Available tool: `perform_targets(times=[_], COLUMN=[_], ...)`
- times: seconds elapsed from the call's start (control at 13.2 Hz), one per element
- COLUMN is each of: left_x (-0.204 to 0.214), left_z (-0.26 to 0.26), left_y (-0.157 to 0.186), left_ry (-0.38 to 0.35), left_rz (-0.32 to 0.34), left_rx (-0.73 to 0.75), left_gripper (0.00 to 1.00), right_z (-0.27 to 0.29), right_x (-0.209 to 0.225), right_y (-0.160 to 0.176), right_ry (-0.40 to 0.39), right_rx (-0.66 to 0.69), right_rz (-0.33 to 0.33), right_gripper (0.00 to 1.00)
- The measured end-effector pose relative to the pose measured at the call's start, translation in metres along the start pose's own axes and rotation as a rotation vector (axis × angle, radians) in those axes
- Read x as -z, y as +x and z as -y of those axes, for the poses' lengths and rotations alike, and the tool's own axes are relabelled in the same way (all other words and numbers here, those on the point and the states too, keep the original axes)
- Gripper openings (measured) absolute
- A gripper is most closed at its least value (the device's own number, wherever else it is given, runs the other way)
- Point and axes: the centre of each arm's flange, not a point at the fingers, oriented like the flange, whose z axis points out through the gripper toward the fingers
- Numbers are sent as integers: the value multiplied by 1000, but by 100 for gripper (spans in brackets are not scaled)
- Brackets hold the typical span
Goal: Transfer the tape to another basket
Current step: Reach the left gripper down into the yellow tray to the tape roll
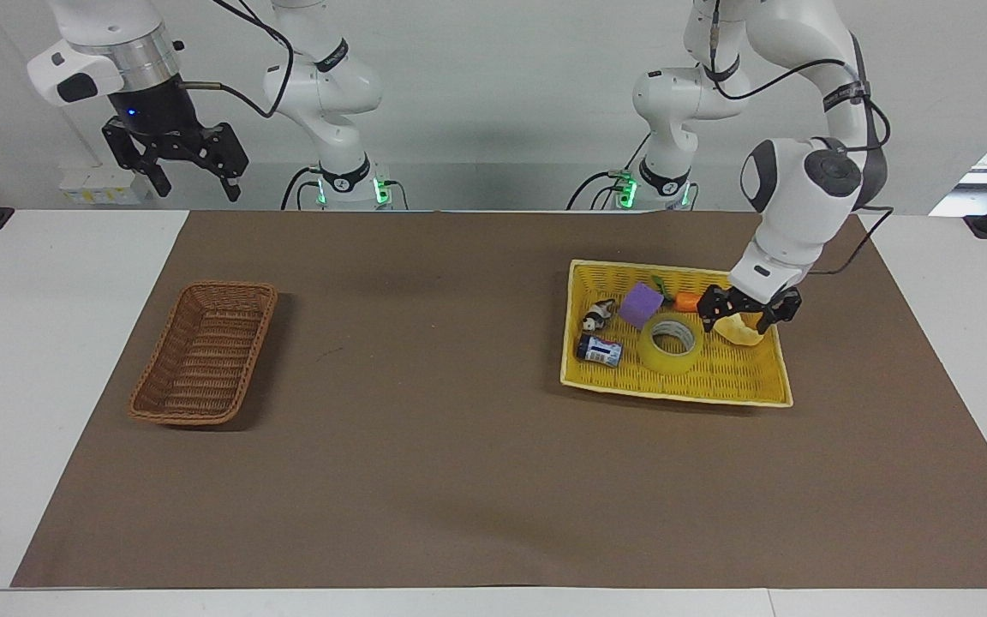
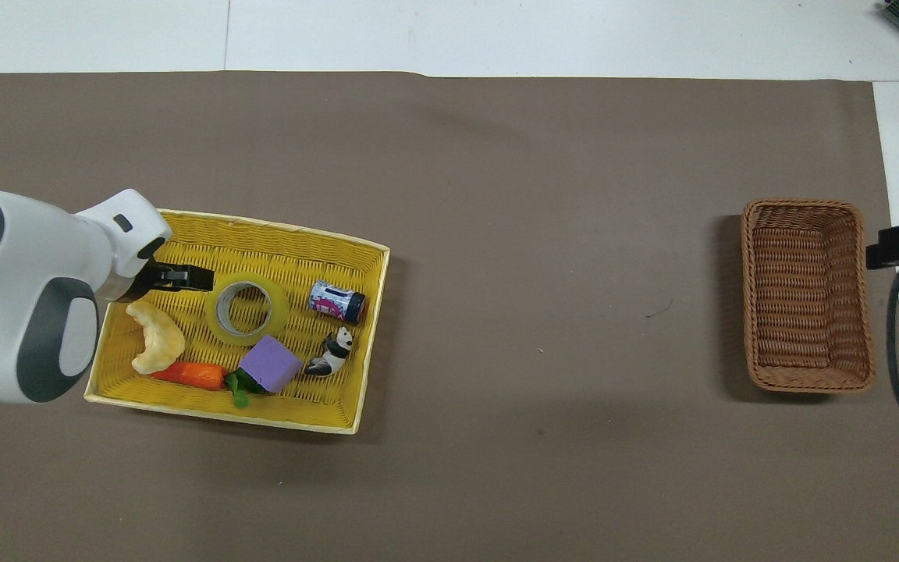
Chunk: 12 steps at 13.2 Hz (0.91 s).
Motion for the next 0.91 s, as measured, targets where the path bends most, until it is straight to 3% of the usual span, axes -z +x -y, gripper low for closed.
perform_targets(times=[0.23, 0.3, 0.68, 0.76, 0.91], left_x=[-51, -60, -63, -61, -54], left_z=[-20, -24, -25, -24, -24], left_y=[-18, -24, -28, -27, -22], left_ry=[-6, -7, -7, -7, -8], left_rz=[-7, -6, -7, -12, -16], left_rx=[14, 22, 96, 102, 113], left_gripper=[100, 92, 27, 22, 22], right_z=[0, 0, 0, 0, 0], right_x=[0, 0, 0, 0, 0], right_y=[0, 0, 0, 0, 0], right_ry=[0, 0, 0, 0, 0], right_rx=[0, 0, 0, 0, 0], right_rz=[0, 0, 0, 0, 0], right_gripper=[100, 100, 100, 100, 100])
